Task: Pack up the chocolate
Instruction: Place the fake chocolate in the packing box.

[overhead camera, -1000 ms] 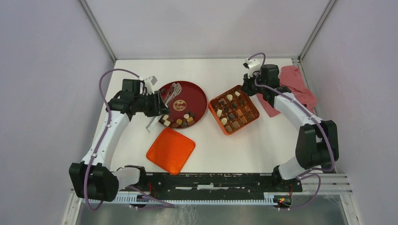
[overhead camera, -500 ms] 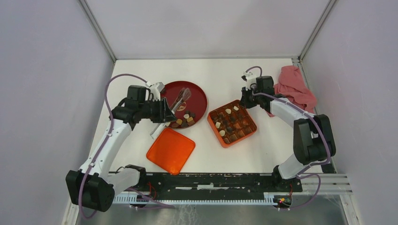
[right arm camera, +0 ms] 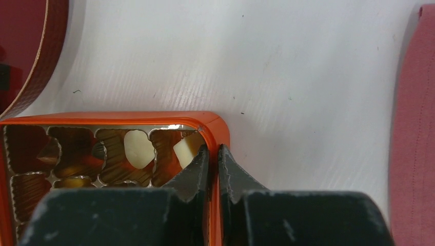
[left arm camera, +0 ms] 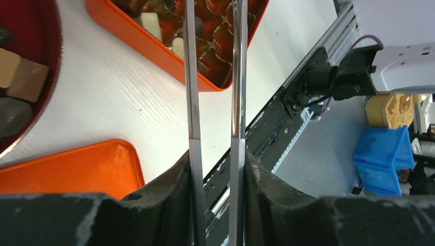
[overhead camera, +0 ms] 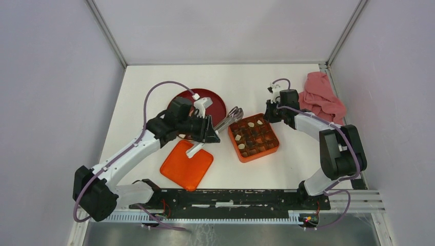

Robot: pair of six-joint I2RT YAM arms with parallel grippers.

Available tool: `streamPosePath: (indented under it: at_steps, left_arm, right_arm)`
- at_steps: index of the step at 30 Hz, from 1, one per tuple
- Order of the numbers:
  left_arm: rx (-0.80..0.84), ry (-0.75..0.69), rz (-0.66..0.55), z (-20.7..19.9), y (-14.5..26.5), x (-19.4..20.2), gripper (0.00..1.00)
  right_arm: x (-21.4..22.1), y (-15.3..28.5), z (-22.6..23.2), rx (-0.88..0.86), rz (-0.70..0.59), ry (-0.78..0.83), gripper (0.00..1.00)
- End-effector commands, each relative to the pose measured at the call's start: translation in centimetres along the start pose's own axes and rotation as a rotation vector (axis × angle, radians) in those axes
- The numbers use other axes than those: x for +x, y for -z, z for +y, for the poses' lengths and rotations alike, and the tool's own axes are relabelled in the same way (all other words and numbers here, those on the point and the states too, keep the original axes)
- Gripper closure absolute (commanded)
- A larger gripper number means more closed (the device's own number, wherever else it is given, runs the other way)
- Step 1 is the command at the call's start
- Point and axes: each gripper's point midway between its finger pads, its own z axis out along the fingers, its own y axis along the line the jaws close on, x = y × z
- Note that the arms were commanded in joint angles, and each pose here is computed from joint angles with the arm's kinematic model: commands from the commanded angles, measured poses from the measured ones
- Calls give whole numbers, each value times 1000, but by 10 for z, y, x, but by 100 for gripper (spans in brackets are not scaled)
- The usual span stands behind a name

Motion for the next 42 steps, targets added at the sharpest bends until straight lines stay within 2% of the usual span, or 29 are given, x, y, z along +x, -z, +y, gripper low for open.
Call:
streamPosePath:
  at_steps: [1, 11, 18, 33, 42]
  left_arm:
    - [65, -30, -26, -24, -17, -14, 98]
    - [56, -93, 127, -36, -53, 15, 98]
    - [38, -127, 212, -38, -80, 31, 98]
    - [-49, -173, 280, -27, -104, 36, 97]
    - [-76, -185, 299, -26, -105, 37, 77]
  right_arm:
    - [-22, -2, 6, -19, -79, -24, 89]
    - [-25, 2, 9, -37, -96, -11, 66]
    - [-27, 6, 10, -43, -113, 13, 59]
    - [-27, 7, 10, -44, -118, 28, 56]
    - [-25, 7, 11, -49, -115, 28, 56]
